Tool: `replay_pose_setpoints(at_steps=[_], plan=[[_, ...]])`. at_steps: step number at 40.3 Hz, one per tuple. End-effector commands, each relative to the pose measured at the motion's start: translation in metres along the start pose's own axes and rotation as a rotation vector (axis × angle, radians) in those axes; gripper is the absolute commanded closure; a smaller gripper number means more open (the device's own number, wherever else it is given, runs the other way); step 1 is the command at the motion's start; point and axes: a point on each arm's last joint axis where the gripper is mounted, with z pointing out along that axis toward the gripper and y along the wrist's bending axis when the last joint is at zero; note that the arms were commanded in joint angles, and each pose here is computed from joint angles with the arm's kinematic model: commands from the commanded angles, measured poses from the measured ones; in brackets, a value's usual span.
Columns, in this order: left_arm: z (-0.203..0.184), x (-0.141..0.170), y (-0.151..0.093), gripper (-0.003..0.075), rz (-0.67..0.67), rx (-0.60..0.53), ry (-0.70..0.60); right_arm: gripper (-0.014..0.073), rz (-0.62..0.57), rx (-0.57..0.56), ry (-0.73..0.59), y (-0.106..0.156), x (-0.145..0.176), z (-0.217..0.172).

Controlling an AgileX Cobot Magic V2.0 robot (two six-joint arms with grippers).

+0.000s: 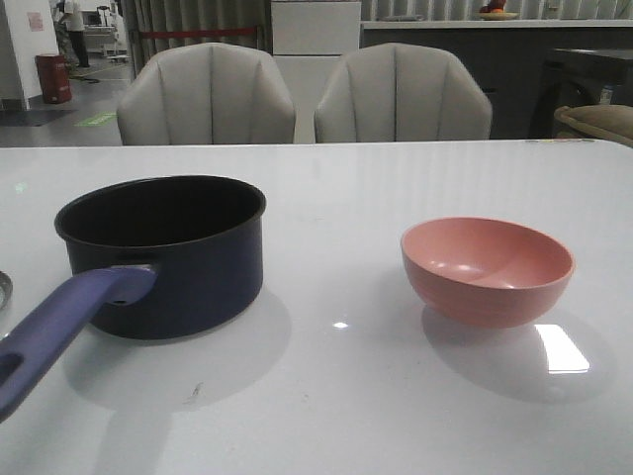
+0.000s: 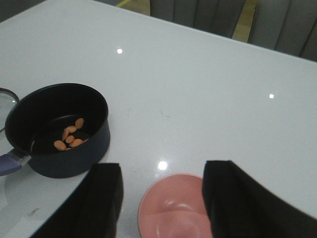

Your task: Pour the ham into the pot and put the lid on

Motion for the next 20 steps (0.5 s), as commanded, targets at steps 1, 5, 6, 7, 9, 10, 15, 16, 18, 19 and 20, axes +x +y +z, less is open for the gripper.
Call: replay_pose_setpoints(at_steps=[1,5,6,7,9,10,15,16,18,19,20], plan=[[-0.002,-0.015,0.0,0.015,-0.016,0.013,-0.098,0.012,0.006,0.055,-0.16,0.001,0.006,-0.022],[-0.002,-0.015,0.0,0.015,-0.016,0.013,-0.098,0.012,0.009,0.097,-0.22,0.001,0.033,-0.039],[-0.002,-0.015,0.0,0.015,-0.016,0.013,-0.098,0.012,0.01,0.109,-0.235,0.001,0.039,-0.042],[-0.002,-0.015,0.0,0.015,-0.016,0.013,-0.098,0.012,0.011,0.125,-0.256,0.001,0.051,-0.047],[-0.002,-0.015,0.0,0.015,-0.016,0.013,-0.098,0.012,0.017,0.154,-0.3,-0.001,0.062,-0.053],[-0.002,-0.015,0.0,0.015,-0.016,0.013,-0.098,0.012,0.021,0.169,-0.321,-0.001,0.071,-0.057],[-0.002,-0.015,0.0,0.015,-0.016,0.013,-0.098,0.012,0.056,0.247,-0.436,-0.006,0.1,-0.069],[-0.002,-0.015,0.0,0.015,-0.016,0.013,-0.098,0.012,0.062,0.253,-0.444,-0.007,0.106,-0.07],[-0.002,-0.015,0.0,0.015,-0.016,0.013,-0.098,0.012,0.074,0.264,-0.457,-0.007,0.114,-0.071],[-0.002,-0.015,0.0,0.015,-0.016,0.013,-0.098,0.012,0.074,0.267,-0.457,-0.007,0.117,-0.071],[-0.002,-0.015,0.0,0.015,-0.016,0.013,-0.098,0.0122,0.074,0.268,-0.457,-0.008,0.12,-0.071]])
